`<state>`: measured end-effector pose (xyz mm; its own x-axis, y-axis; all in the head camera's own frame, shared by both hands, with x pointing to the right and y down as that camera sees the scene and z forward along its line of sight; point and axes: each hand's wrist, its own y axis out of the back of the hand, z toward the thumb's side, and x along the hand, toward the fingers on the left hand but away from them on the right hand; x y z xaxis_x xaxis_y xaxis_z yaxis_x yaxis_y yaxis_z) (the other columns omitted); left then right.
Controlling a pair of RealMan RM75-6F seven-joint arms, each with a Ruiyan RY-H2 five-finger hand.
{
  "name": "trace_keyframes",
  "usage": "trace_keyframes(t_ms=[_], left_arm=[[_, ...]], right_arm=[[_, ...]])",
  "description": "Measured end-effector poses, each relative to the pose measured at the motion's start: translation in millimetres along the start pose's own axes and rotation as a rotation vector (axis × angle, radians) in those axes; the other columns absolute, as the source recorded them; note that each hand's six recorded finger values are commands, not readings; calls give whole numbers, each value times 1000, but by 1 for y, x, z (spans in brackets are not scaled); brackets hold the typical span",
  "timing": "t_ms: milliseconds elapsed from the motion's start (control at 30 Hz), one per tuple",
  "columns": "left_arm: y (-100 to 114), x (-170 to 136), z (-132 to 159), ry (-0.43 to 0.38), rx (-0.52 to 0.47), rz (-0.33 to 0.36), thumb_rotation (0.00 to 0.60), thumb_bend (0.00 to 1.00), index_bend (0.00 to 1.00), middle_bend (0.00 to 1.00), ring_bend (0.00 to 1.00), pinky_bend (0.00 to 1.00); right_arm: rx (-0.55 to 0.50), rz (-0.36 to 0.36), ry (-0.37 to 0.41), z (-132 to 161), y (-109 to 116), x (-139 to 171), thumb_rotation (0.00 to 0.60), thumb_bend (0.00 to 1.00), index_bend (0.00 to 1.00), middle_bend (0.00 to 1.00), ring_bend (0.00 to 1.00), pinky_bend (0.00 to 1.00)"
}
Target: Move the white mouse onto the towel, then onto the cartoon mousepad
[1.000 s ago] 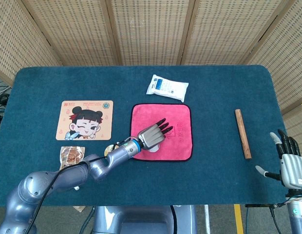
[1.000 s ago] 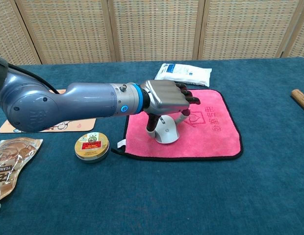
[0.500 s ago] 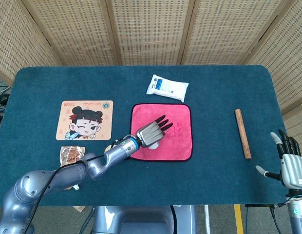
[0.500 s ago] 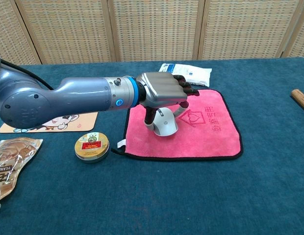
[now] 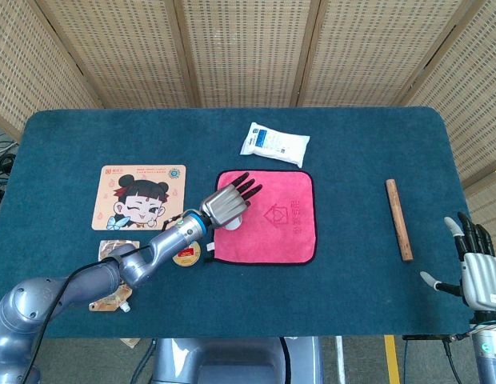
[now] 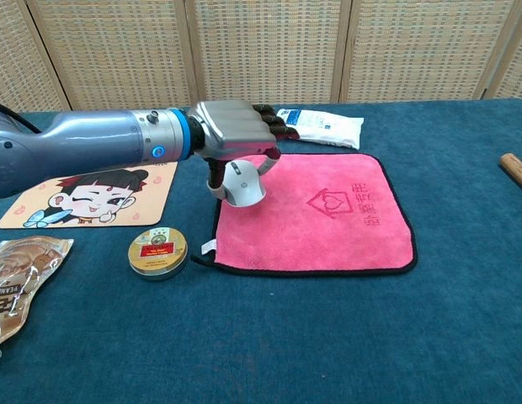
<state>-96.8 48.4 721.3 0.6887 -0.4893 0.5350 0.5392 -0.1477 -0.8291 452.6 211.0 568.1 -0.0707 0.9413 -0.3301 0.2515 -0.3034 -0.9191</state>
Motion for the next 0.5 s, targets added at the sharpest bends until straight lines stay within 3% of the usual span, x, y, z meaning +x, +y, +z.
trace_keyframes(t_ms=[300, 500], left_arm=[[-18, -27, -31, 25, 72, 6, 600, 120, 657, 0, 0, 0], [-44, -52, -47, 16, 119, -11, 600, 119, 657, 0, 0, 0]], right_arm=[[16, -7, -6, 0, 1, 0, 600, 2, 59, 0, 0, 0], [28, -12, -13, -1, 1, 0, 600, 2, 59, 0, 0, 0]])
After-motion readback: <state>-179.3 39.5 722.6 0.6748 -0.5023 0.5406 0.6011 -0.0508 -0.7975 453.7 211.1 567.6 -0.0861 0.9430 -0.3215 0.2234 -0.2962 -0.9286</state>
